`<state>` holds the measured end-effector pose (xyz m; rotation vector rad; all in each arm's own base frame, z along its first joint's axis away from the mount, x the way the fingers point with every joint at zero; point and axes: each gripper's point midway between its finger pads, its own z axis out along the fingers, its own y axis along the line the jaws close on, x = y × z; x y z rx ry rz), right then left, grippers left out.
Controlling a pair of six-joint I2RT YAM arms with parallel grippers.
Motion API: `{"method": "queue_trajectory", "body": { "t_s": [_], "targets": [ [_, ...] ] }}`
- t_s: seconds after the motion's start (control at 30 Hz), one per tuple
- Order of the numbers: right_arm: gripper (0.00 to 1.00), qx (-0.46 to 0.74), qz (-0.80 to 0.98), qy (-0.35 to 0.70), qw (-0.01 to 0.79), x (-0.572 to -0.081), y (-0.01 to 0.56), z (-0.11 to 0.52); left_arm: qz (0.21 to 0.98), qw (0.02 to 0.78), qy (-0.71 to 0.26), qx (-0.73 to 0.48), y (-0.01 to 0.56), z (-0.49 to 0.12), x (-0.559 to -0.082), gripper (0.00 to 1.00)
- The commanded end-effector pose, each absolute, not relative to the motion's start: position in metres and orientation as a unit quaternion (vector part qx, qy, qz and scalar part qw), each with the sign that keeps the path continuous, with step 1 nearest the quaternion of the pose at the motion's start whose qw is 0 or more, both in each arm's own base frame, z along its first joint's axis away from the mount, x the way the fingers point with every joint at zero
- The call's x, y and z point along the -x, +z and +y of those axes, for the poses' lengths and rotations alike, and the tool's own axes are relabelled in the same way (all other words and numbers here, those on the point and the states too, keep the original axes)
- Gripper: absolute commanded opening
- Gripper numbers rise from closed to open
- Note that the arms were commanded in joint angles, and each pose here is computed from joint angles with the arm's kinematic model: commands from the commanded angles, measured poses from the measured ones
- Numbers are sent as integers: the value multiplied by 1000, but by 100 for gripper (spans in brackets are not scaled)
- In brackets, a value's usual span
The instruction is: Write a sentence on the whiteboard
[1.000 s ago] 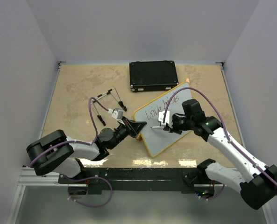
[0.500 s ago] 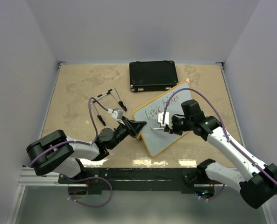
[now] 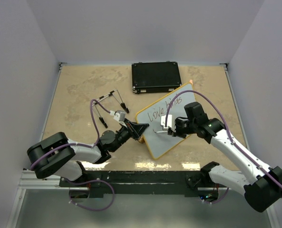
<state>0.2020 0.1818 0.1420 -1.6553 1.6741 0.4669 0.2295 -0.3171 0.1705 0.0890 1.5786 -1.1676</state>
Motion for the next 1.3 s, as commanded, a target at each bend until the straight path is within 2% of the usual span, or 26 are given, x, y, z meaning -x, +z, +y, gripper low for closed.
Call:
{"method": "queue_trajectory", "body": {
  "t_s": [0.0,1.0,1.27],
  "targets": [
    [0,643,654,163,363,-204,140,177,671,595,-439,-50,163,-304,-242,0],
    [0,604,653,137,436,-236,181,182,677,584,-443,-62,153,-309,-239,0],
    [0,604,653,137,435,-236,181,183,677,584,-443,-62,153,-311,-240,0]
  ]
}}
